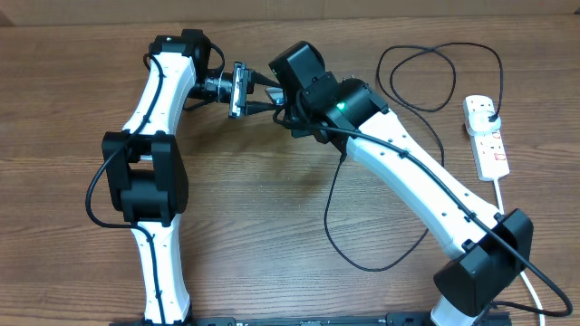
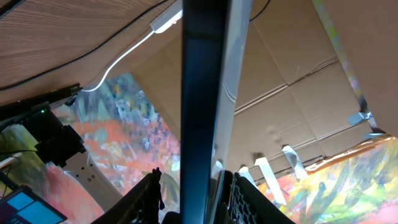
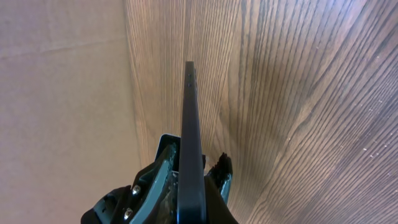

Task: Plug charger to phone and switch on socket

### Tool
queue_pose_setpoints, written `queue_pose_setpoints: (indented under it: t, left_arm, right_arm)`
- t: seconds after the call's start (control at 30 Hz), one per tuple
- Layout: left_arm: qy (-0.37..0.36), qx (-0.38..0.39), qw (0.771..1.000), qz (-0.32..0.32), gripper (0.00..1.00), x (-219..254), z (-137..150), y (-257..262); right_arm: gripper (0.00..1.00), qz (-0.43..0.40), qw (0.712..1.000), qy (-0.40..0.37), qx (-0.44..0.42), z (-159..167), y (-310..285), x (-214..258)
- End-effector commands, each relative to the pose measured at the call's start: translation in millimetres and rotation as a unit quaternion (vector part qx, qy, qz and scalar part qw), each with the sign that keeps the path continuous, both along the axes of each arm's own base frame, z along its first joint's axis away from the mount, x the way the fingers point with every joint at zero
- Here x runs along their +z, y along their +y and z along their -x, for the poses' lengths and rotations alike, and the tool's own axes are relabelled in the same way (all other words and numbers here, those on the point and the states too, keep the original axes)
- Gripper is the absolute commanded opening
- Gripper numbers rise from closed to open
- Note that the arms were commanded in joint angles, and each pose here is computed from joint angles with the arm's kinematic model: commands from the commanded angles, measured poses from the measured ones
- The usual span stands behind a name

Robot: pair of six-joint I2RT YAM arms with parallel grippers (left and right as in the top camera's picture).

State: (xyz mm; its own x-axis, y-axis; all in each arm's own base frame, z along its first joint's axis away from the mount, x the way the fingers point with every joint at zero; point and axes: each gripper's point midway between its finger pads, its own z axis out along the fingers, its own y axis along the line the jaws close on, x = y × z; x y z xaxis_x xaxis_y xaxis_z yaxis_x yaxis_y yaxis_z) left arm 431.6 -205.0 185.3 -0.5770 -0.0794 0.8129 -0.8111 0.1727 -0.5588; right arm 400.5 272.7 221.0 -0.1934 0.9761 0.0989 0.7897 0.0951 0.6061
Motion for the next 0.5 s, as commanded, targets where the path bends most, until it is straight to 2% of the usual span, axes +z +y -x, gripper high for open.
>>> queue_pose_setpoints:
  t: [0.0, 0.47]
  left_arm:
    - [0.003, 0.0, 1.0, 0.004, 0.39, 6.7, -1.5, -2.6]
    - [0.002, 0.0, 1.0, 0.004, 0.26, 6.6, -1.5, -2.6]
  right_arm:
    - [0.04, -0.031, 0.999, -0.032, -0.01, 2.7, -0.2, 33.3]
    - [0.04, -0.031, 0.999, -0.032, -0.009, 2.8, 0.1, 33.4]
